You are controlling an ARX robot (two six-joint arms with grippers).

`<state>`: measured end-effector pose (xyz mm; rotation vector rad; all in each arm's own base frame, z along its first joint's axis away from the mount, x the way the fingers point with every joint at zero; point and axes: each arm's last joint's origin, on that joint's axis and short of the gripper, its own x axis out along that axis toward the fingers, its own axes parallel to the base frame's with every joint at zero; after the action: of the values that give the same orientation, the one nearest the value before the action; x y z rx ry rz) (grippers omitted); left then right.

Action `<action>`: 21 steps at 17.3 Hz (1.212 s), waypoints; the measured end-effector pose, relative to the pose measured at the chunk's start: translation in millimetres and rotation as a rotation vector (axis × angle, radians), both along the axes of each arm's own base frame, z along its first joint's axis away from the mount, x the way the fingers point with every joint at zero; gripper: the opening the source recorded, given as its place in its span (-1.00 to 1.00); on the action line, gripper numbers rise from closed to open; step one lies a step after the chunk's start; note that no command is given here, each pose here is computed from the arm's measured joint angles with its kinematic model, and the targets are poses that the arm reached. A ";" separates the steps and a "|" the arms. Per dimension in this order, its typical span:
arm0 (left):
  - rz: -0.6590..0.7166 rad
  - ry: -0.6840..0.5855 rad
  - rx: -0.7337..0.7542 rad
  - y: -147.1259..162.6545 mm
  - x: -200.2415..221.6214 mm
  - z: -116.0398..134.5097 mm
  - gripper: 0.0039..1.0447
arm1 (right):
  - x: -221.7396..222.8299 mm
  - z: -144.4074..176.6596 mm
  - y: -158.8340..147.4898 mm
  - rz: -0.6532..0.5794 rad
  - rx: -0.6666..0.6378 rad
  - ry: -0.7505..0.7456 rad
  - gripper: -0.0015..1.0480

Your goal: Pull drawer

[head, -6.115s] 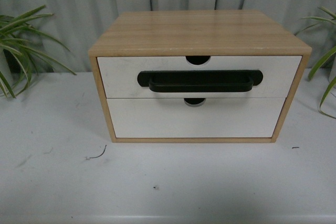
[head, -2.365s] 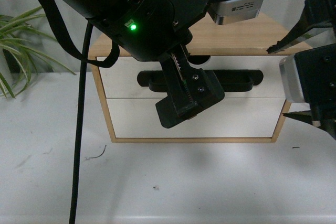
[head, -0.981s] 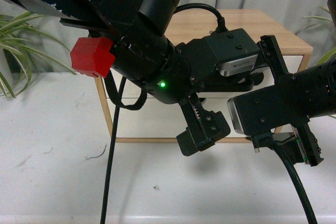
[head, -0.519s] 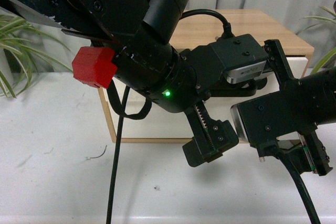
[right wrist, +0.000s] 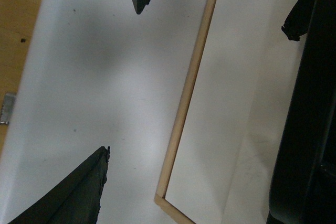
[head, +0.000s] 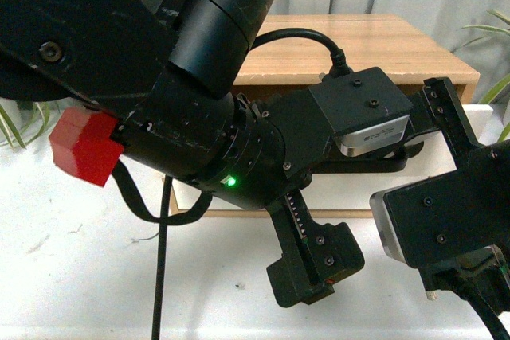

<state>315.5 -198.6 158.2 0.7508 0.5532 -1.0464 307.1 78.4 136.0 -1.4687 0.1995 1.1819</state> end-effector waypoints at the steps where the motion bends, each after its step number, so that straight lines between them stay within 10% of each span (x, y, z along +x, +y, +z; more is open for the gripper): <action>1: -0.009 0.008 -0.011 3.5 -15.5 -1.0 0.88 | -18.4 -2.0 0.1 -0.009 0.002 0.020 0.88; 21: 0.058 0.004 -0.233 21.4 -64.3 44.5 0.87 | -81.4 30.7 -10.0 -0.049 0.067 0.117 0.88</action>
<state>251.3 -177.2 202.8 0.5250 0.4444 -1.0383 225.7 68.4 166.7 -1.3307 0.2722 1.2239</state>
